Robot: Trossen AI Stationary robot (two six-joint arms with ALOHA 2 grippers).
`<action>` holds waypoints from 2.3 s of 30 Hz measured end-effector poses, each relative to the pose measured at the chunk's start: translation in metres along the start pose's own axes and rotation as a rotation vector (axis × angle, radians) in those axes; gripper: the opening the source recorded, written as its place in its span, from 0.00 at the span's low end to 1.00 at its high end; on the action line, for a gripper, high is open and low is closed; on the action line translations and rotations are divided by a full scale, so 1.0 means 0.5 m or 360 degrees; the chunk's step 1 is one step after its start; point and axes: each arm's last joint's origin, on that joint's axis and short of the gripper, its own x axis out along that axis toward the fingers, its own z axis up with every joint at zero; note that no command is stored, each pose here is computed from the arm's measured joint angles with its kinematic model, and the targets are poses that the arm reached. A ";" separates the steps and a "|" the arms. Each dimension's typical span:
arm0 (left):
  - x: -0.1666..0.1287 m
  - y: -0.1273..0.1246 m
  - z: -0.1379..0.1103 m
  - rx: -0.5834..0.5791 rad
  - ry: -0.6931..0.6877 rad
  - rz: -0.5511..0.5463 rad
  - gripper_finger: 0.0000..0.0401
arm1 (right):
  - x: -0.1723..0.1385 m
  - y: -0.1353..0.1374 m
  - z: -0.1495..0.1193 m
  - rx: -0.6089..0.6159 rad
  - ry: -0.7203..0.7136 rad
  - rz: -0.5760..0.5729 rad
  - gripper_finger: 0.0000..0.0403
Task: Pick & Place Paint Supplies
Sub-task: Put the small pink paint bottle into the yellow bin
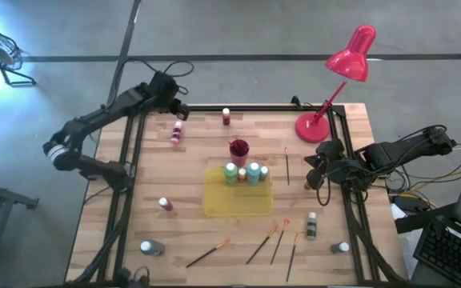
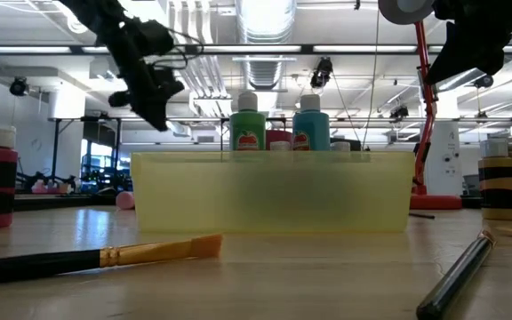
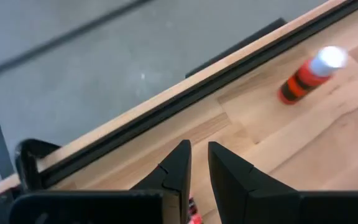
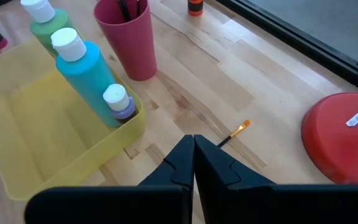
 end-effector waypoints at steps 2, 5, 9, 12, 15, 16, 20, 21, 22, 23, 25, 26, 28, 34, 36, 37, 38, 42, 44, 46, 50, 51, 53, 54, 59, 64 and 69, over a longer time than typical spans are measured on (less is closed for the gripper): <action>0.025 0.013 0.007 -0.0034 0.0065 0.0000 0.15 | 0.000 0.000 0.000 0.0000 0.0000 0.0000 0.02; 0.066 0.024 0.020 -0.0039 0.0191 0.0033 0.15 | 0.000 0.000 0.000 0.0000 0.0000 0.0000 0.02; 0.117 0.021 0.042 0.0006 0.0394 0.0059 0.15 | 0.000 0.000 0.000 -0.0001 0.0000 0.0000 0.02; 0.155 0.017 0.061 0.0047 0.0511 0.0094 0.15 | 0.000 0.000 0.000 0.0000 0.0000 0.0001 0.02; 0.186 0.017 0.073 0.0062 0.0654 0.0174 0.15 | 0.000 0.000 0.000 0.0000 0.0000 0.0001 0.02; 0.193 0.018 0.075 0.0070 0.0712 0.0190 0.15 | 0.000 0.000 0.000 0.0000 0.0000 0.0000 0.02; 0.216 0.018 0.071 0.0094 0.0904 0.0220 0.15 | 0.000 0.000 0.000 -0.0001 0.0000 0.0000 0.02; 0.220 0.018 0.069 0.0097 0.0924 0.0221 0.15 | 0.000 0.000 0.000 0.0000 0.0000 0.0001 0.02; 0.223 0.018 0.068 0.0101 0.0932 0.0221 0.15 | 0.000 0.000 0.000 0.0000 0.0000 0.0001 0.02; 0.226 0.017 0.068 0.0114 0.0932 0.0217 0.15 | 0.000 0.000 0.000 0.0000 0.0000 0.0001 0.02; 0.230 0.017 0.069 0.0161 0.0922 0.0201 0.15 | 0.000 0.000 0.000 0.0000 0.0000 0.0001 0.02; 0.232 0.017 0.070 0.0188 0.0910 0.0198 0.15 | 0.000 0.000 0.000 0.0000 0.0000 0.0000 0.02; 0.233 0.018 0.070 0.0222 0.0904 0.0216 0.15 | 0.000 0.000 0.000 0.0000 0.0000 0.0001 0.02; 0.231 0.019 0.069 0.0240 0.0920 0.0238 0.15 | 0.000 0.000 0.000 0.0000 0.0000 0.0000 0.02; 0.230 0.019 0.068 0.0241 0.0928 0.0238 0.15 | 0.000 0.000 0.000 0.0000 0.0000 0.0000 0.02; 0.229 0.019 0.066 0.0242 0.0946 0.0239 0.15 | 0.000 0.000 0.000 0.0000 0.0000 0.0001 0.02; 0.226 0.020 0.064 0.0244 0.0974 0.0242 0.16 | 0.000 0.000 0.000 0.0000 0.0000 0.0000 0.02; 0.222 0.021 0.060 0.0223 0.1016 0.0254 0.27 | 0.000 0.000 0.000 0.0000 0.0000 0.0001 0.02; 0.222 0.021 0.060 0.0191 0.1015 0.0279 0.35 | 0.000 0.000 0.000 0.0000 0.0000 0.0001 0.02; 0.221 0.022 0.060 0.0154 0.1012 0.0323 0.44 | 0.000 0.000 0.000 0.0000 0.0000 0.0000 0.02; 0.220 0.021 0.058 0.0108 0.1022 0.0318 0.54 | 0.000 0.000 0.000 0.0000 0.0000 0.0001 0.02; 0.220 0.021 0.058 0.0063 0.1017 0.0324 0.56 | 0.000 0.000 0.000 -0.0001 0.0000 0.0001 0.02; 0.220 0.020 0.058 -0.0018 0.1020 0.0325 0.57 | 0.000 0.000 0.000 0.0000 0.0000 0.0000 0.02; 0.220 0.020 0.057 -0.0052 0.1023 0.0322 0.57 | 0.000 0.000 0.000 0.0001 0.0000 0.0000 0.02; 0.219 0.018 0.057 -0.0166 0.1029 0.0298 0.57 | 0.000 0.000 0.000 0.0000 -0.0001 0.0001 0.02; 0.220 0.018 0.051 -0.0235 0.1046 0.0323 0.57 | 0.000 0.000 0.000 0.0000 0.0000 0.0000 0.02; 0.234 0.018 0.028 -0.0262 0.1079 0.0324 0.57 | 0.000 0.000 0.000 0.0000 0.0000 0.0001 0.02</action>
